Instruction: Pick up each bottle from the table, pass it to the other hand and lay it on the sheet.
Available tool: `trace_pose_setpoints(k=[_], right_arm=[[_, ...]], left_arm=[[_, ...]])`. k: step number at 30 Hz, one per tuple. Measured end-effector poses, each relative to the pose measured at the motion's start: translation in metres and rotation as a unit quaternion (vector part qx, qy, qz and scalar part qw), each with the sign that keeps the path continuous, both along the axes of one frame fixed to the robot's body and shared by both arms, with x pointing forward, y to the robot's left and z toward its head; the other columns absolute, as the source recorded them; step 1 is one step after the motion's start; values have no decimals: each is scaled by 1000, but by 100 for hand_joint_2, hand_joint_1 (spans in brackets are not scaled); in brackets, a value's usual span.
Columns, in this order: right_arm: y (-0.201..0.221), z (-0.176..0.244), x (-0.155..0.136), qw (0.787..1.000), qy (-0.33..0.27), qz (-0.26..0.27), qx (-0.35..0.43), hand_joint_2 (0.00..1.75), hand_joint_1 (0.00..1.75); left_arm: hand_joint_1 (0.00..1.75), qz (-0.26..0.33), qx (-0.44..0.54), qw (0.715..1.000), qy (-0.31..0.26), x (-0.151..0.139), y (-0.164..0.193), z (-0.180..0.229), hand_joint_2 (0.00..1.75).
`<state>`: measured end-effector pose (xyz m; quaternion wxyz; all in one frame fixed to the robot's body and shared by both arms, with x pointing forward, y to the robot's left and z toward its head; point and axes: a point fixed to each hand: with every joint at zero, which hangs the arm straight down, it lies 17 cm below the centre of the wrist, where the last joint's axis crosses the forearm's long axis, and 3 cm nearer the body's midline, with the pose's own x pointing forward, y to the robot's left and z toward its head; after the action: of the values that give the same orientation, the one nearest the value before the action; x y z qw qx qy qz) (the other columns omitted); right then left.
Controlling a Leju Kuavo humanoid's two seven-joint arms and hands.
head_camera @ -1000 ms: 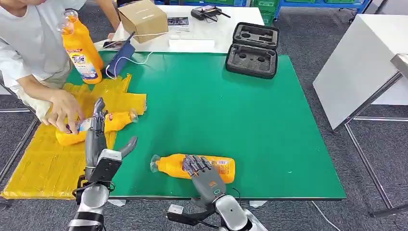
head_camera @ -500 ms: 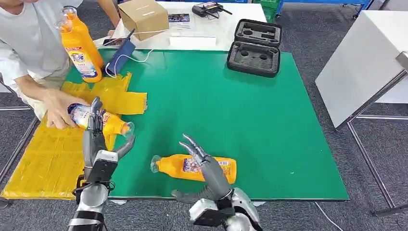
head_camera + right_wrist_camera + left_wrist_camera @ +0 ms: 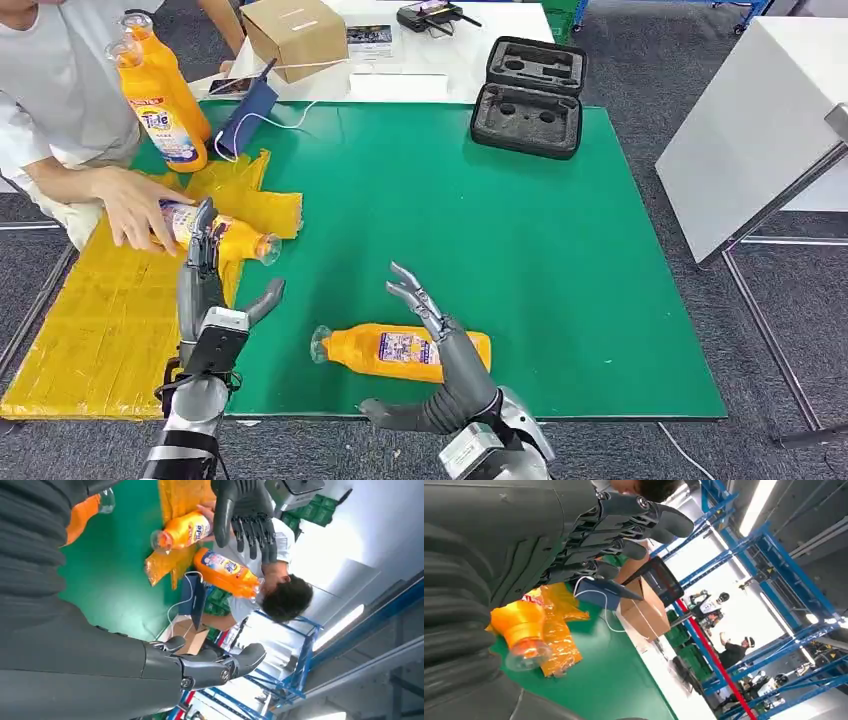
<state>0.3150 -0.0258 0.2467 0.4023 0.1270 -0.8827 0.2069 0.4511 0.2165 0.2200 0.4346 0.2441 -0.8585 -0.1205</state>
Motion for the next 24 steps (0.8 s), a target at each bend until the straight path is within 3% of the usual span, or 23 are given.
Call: trace_pose_setpoints(k=[7,11,15,18,20,22,24], right_arm=[[-4,1,2,1000,-1,-5,1,175,0],[-3,4,-3,999,10,25,29,175,0],[-10,-12,13,998,2,-47,-49,175,0],[-17,-50,39,965,-19,-161,-207,175,0],[-19,-71,50,942,-24,-198,-270,175,0],[-27,-94,62,905,-29,-249,-344,175,0],[-43,-115,79,852,-36,-310,-421,175,0]], left_arm=[[0,0,0,1000,2,1,0,-2,175],[0,0,-5,1000,1,1,1,-1,175],[0,5,-11,1000,-1,0,4,-1,175],[0,10,-11,1000,0,-2,8,-2,175],[0,14,-12,1000,-1,-4,11,-2,175],[0,18,-14,1000,2,-5,15,-1,175],[0,22,-18,1000,6,-5,18,0,175]])
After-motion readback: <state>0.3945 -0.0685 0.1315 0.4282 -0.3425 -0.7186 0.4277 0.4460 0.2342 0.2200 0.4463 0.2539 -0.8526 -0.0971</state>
